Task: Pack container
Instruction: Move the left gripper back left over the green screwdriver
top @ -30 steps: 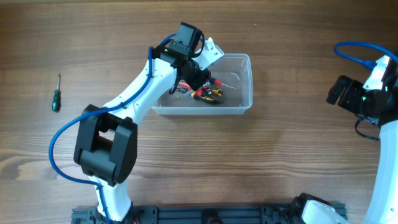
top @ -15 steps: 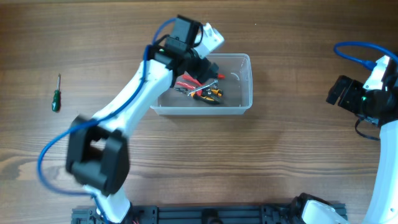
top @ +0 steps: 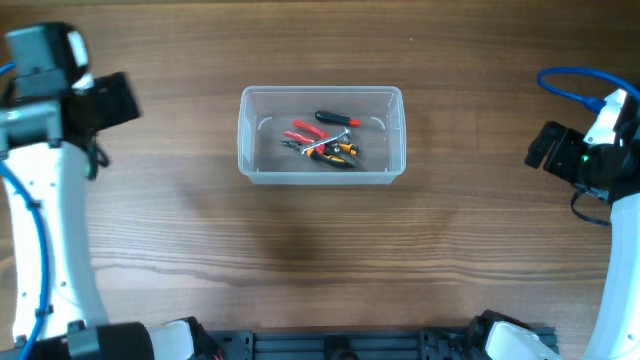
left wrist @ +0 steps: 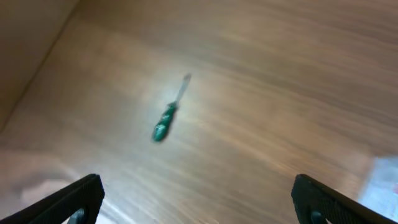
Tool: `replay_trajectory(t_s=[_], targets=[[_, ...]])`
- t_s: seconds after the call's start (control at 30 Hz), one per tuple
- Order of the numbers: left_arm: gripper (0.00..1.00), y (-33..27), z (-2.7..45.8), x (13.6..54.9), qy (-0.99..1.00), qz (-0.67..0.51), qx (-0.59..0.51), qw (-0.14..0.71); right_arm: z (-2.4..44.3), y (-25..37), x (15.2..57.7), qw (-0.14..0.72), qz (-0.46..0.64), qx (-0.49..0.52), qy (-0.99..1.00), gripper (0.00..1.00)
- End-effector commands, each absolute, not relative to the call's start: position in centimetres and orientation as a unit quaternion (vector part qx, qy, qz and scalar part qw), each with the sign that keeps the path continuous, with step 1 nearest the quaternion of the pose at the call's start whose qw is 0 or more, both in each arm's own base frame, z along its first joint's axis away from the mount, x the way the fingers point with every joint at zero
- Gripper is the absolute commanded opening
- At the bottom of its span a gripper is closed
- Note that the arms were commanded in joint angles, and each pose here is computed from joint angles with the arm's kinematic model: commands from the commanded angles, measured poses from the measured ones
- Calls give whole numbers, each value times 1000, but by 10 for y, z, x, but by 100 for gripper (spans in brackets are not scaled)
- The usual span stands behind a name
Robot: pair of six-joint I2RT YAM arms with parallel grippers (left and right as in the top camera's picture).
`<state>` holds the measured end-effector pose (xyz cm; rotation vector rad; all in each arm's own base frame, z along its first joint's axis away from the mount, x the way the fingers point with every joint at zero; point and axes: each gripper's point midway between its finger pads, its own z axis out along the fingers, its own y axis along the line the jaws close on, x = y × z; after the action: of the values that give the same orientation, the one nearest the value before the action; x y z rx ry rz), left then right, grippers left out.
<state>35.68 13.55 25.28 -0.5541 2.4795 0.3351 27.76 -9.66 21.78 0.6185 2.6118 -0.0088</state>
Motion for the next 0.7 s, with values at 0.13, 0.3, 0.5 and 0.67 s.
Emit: replay_trajectory(t_s=[0.13, 0.3, 0.5, 0.67], targets=[[100, 192, 238, 331, 909, 112, -307, 259, 216, -96, 279, 225, 2, 223, 949, 100], [100, 193, 245, 370, 934, 128, -133, 306, 216, -96, 279, 225, 2, 223, 949, 100], [100, 214, 178, 395, 960, 143, -34, 237, 216, -96, 279, 225, 2, 223, 949, 100], [100, 227, 98, 388, 980, 97, -88, 151, 216, -96, 279, 225, 2, 222, 949, 100]])
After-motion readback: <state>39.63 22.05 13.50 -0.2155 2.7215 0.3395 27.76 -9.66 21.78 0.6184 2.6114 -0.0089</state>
